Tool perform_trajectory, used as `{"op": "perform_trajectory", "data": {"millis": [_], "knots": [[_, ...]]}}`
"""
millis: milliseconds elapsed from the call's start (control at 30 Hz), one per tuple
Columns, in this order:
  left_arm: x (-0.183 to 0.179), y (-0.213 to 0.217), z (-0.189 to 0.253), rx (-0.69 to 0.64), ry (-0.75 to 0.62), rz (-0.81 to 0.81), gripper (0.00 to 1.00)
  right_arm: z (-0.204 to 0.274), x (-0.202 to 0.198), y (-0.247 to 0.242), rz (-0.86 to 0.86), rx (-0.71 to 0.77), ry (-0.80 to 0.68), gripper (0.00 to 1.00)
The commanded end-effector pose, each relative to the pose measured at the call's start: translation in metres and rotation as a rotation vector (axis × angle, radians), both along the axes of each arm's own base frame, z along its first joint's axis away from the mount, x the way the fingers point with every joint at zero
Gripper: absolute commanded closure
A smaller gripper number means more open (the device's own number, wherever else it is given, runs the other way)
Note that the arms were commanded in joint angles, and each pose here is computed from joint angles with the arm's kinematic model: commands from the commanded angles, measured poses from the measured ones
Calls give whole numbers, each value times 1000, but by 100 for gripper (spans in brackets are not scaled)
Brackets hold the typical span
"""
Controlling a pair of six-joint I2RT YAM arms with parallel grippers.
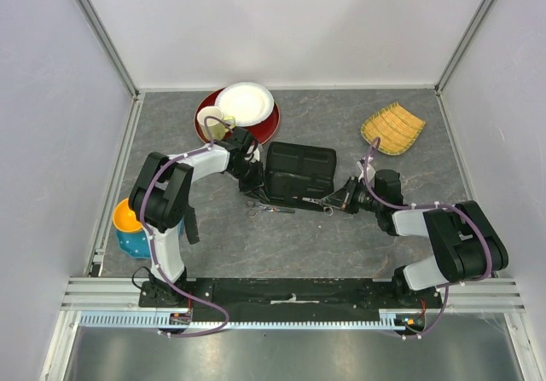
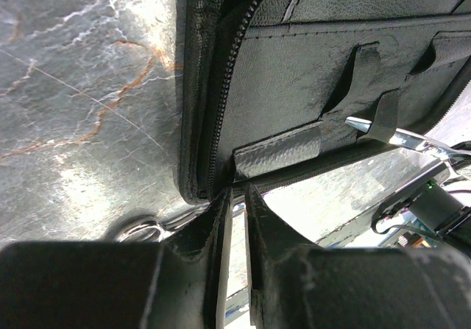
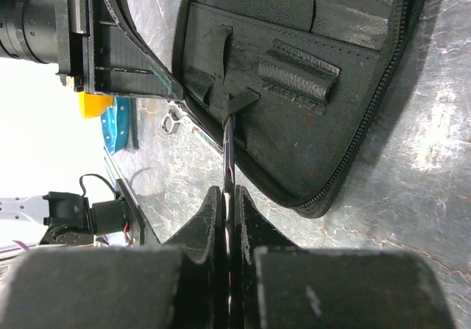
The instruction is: Sort the hair-cutting tools
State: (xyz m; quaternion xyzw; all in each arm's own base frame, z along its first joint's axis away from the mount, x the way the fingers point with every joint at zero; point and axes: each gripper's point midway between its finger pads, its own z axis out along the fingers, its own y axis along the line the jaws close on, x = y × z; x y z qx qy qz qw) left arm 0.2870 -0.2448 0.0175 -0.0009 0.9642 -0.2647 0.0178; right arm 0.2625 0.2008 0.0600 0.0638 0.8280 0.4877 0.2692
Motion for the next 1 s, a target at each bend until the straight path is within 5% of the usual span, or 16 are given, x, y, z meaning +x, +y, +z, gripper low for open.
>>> {"op": "perform_trajectory", "data": {"millis": [0,100,133,400,533,967], "knots": [[-15,21,-45,163,22,-50,80,10,2,11,57,-2,-35,97],[-14,22,-46,170,17,-50,80,2,5,3,35,-82,-21,65],[-14,22,-46,173,16,-49,79,3,7,0,23,-106,-25,42],[-13,23,-46,178,9,-48,73,-7,15,-27,-52,-317,38,14],[-13,24,-47,184,9,-49,72,-12,16,-41,-98,-400,81,14],[-13,28,-47,205,3,-48,64,12,12,-78,-224,-568,66,35]]}}
